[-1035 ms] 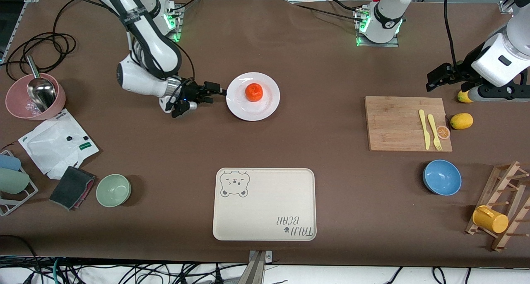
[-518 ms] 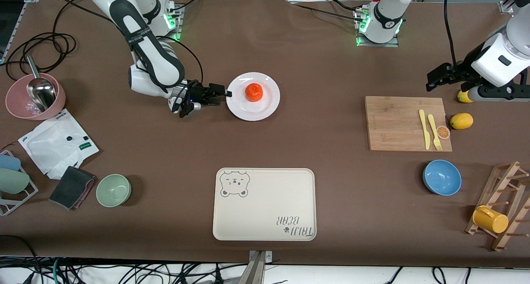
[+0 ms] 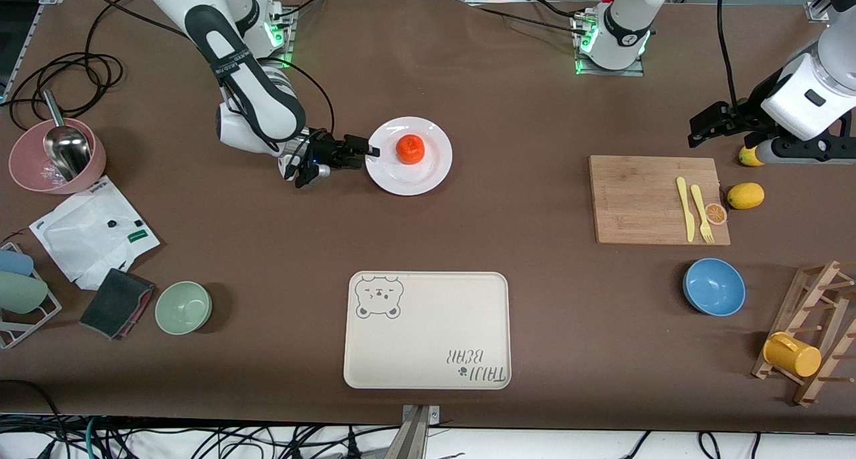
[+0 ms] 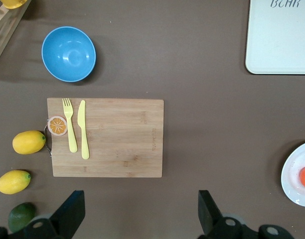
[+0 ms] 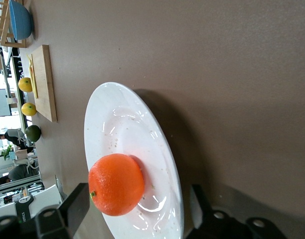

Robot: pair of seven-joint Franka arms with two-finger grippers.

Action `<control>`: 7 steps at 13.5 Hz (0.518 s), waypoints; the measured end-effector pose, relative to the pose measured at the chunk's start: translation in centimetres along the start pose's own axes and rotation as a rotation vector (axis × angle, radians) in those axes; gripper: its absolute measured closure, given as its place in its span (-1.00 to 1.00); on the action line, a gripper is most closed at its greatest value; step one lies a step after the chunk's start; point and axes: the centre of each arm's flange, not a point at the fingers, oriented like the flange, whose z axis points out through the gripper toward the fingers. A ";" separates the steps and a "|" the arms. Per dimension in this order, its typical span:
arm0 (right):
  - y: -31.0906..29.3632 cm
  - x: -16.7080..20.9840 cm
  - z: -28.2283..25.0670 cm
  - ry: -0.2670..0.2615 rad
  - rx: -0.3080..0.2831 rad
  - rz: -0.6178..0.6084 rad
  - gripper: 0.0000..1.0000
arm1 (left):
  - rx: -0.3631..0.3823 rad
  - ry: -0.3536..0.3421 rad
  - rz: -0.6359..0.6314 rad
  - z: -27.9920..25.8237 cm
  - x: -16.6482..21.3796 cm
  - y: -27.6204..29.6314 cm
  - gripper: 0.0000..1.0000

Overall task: Place orange and plate with both arms
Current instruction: 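Grip the plate rim with the right gripper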

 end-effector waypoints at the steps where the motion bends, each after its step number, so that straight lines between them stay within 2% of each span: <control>1: 0.2 -0.1 0.1 0.003 0.002 -0.007 -0.78 | 0.000 0.000 0.000 0.0 0.0 0.0 -1.00; 7: 1.2 -0.6 0.9 0.015 0.017 0.000 -0.65 | 0.000 -0.005 0.000 0.0 -0.1 0.0 -1.00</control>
